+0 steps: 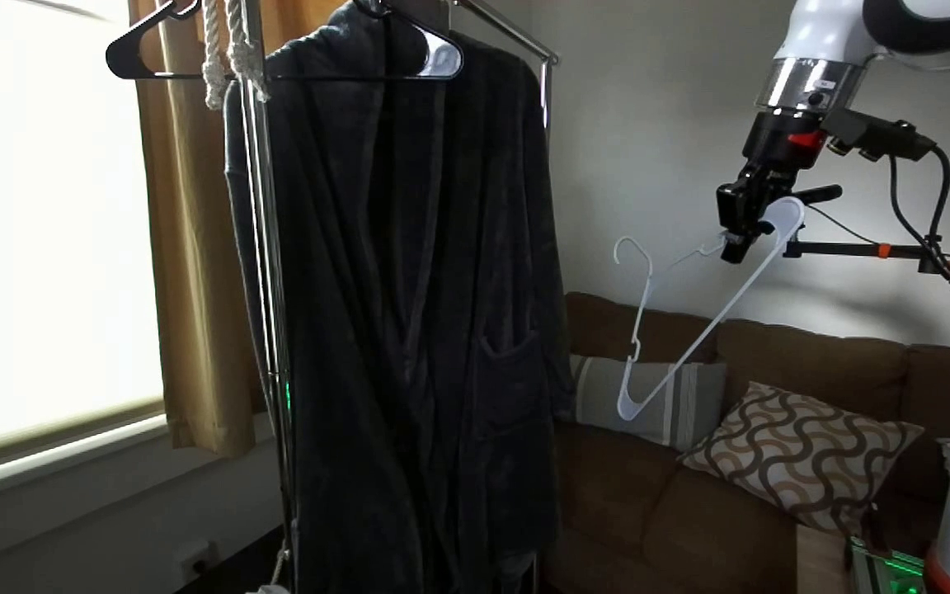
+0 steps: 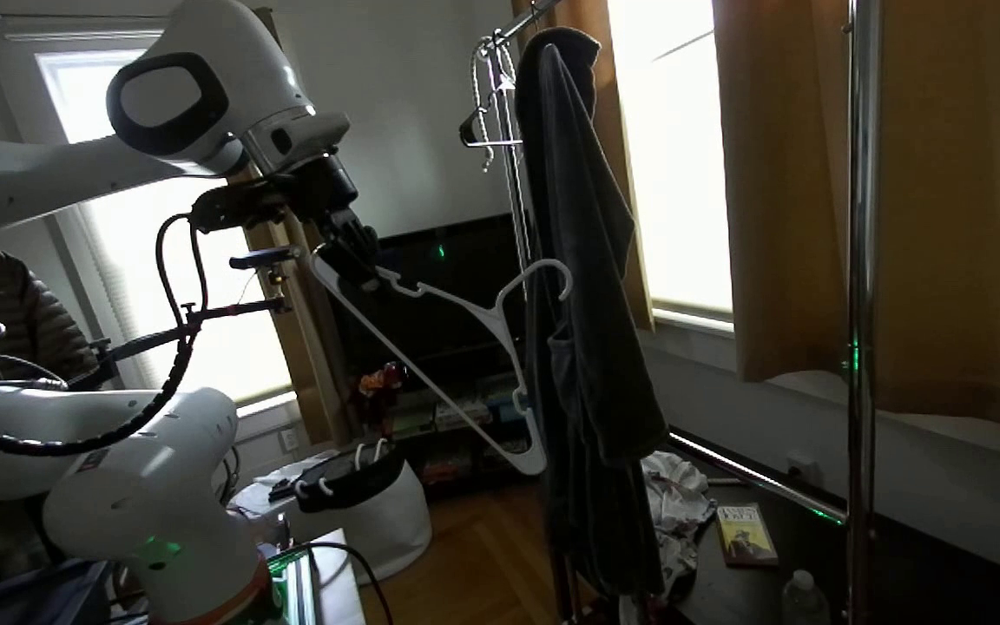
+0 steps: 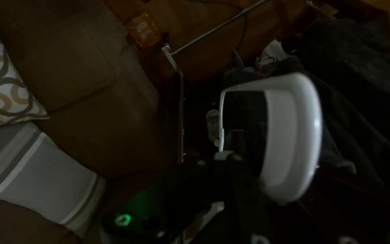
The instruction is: Remove the white hanger from the left side of the top rail and right side of the top rail of clothes hanging rack
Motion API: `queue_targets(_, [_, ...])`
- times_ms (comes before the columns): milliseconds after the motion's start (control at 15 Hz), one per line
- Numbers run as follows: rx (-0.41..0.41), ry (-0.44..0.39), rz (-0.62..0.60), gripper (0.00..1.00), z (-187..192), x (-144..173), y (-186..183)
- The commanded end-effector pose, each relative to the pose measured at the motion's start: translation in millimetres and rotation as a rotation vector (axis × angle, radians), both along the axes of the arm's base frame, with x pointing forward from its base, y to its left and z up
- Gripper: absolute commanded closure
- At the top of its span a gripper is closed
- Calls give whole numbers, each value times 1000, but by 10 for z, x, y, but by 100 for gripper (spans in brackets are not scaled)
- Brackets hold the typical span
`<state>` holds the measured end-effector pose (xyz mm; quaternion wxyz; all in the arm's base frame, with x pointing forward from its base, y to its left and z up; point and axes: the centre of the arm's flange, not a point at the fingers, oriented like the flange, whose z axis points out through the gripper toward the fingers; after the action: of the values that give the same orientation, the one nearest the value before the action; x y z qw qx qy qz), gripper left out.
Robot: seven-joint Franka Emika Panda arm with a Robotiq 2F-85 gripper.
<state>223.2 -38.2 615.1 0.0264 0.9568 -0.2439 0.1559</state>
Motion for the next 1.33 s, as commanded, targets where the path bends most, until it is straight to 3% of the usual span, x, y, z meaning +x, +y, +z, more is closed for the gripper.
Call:
queue_targets(0, [-1,-3,-15,99,13,-5,-24])
queue_targets(200, [-110,-72,49,99,305,93,-51])
queue_targets(400, [-277,-94,-37,99,660,139,-287])
queue_targets(533, [-328,-129,-23,99,902,179,-371])
queue_targets(1000, [-351,-256,115,99,1897,475,-381])
queue_targets(1067, [-364,-244,76,97,1593,340,-309])
queue_targets(1267, [-367,-265,81,99,1760,462,-323])
